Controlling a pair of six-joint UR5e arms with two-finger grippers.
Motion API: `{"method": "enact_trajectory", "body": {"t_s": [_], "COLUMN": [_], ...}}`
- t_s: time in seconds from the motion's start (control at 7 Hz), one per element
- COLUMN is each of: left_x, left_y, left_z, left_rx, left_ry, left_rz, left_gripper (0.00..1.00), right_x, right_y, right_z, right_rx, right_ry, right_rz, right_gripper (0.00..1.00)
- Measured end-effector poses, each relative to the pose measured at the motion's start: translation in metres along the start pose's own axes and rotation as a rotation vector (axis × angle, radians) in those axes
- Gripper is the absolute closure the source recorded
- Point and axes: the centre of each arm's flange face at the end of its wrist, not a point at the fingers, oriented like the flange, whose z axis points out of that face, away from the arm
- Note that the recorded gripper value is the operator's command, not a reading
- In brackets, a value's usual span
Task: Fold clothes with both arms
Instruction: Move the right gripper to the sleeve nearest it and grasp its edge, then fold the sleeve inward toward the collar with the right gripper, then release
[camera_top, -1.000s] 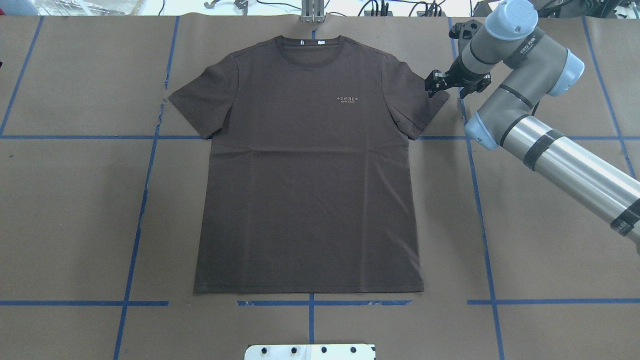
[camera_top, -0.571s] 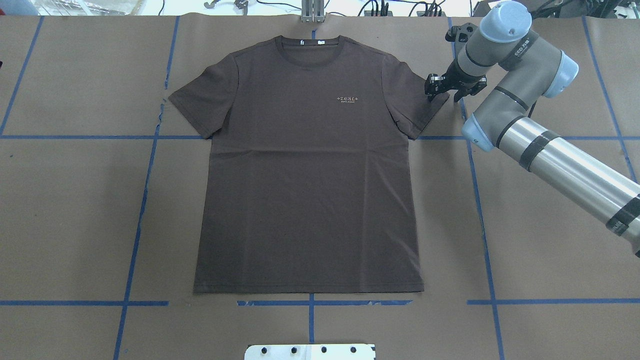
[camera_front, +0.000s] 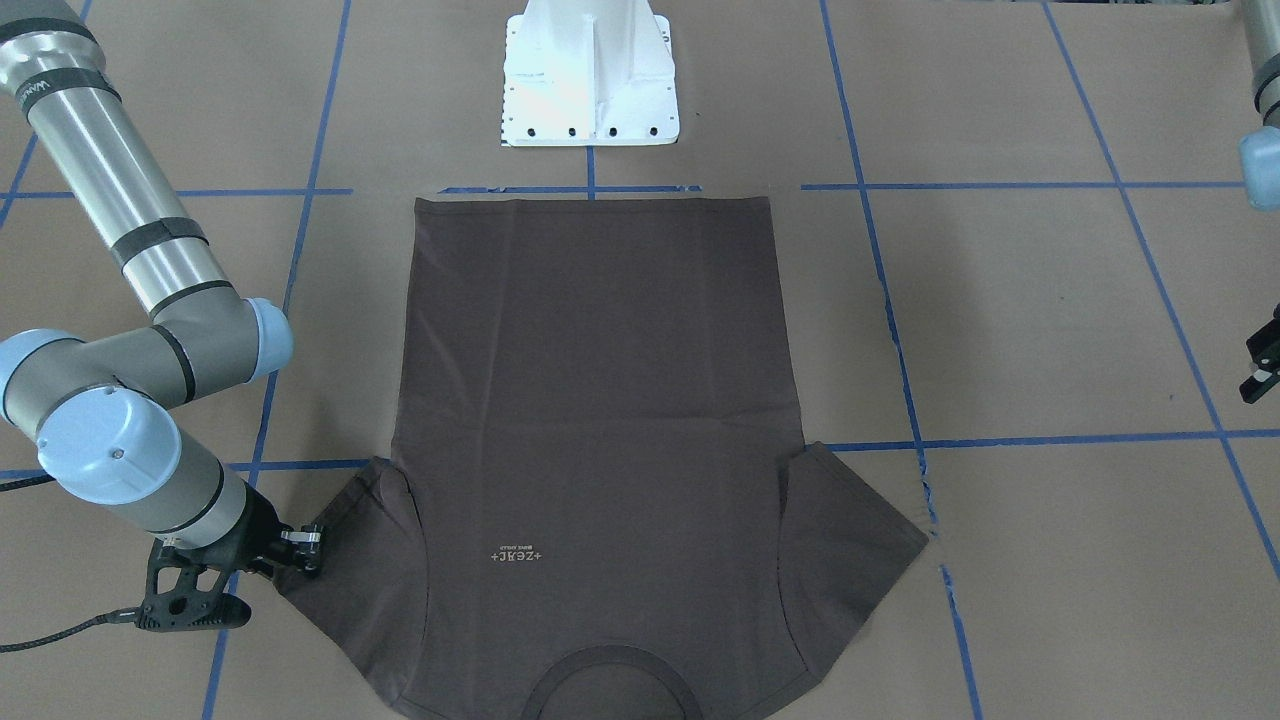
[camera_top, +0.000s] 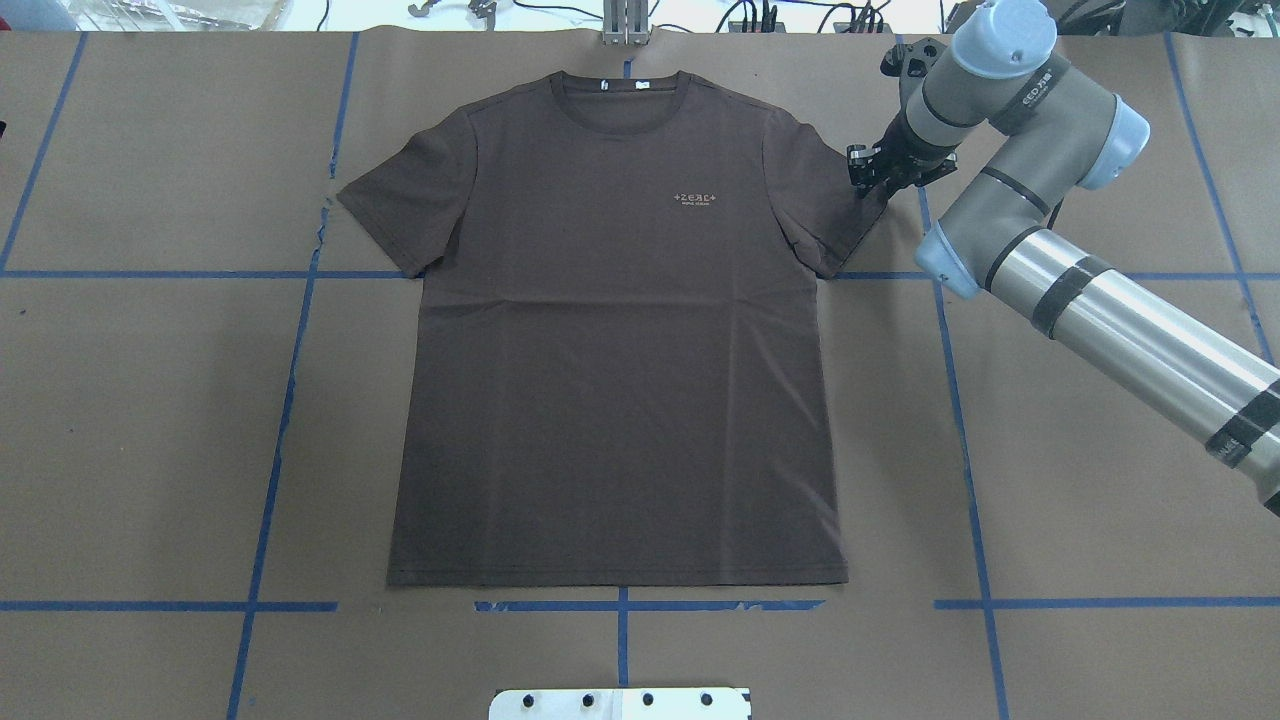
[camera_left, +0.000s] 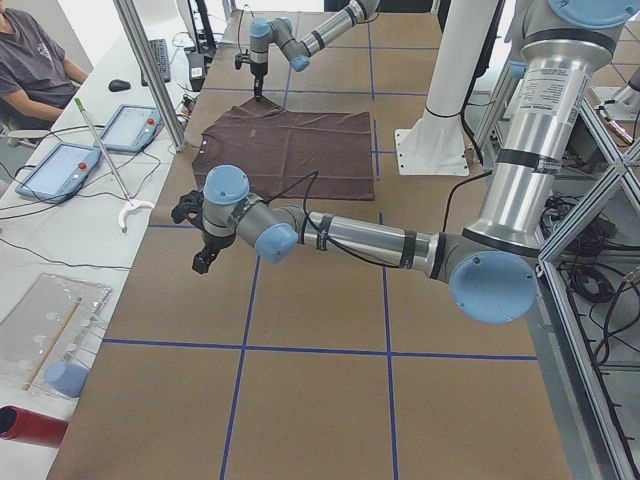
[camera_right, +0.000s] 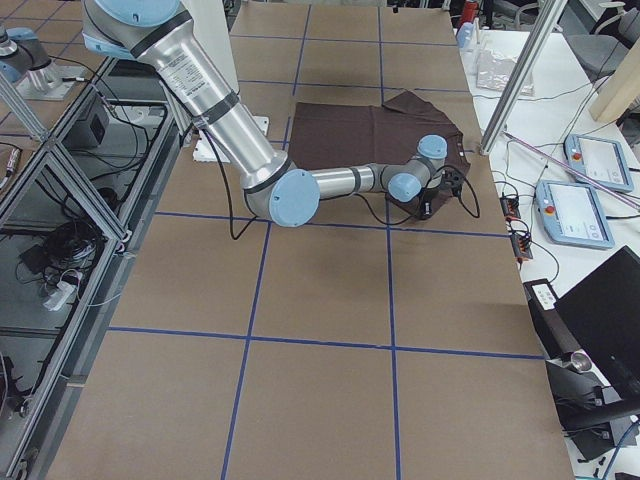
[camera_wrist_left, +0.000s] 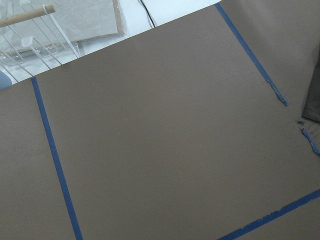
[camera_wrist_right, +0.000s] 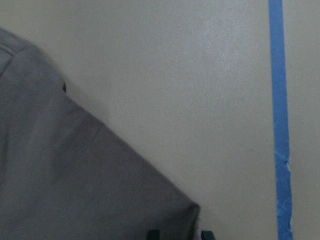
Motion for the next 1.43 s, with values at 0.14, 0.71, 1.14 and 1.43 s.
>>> {"method": "enact_trajectory", "body": {"t_s": [0.14,0.71,1.14,1.43], "left_x": [0.001,0.002,0.002,0.004], "left_y": [-0.002,-0.009,-0.009,-0.012], "left_z": [0.0,-0.001,-0.001,-0.002], "left_rx": [0.001,0.003,0.004,0.012], "left_ry": [0.0,0.0,0.0,0.002], "left_rz": [0.0,0.001,0.001,-0.03], "left_gripper": [0.0,0.0,0.0,0.0], "right_x": [-0.007,-0.111,-0.219,-0.235], "right_y": [-0.001,-0.017,0.012,0.024], "right_z": [-0.007,-0.064,-0.045,-0.036], "right_rx": [0.01,0.085,0.167,0.184], "right_ry": [-0.012,-0.122,-0.092,-0.08], "right_rz": [-0.009,-0.102,-0.185,-0.19], "right_gripper": [1.0,1.0,0.0,0.0]}}
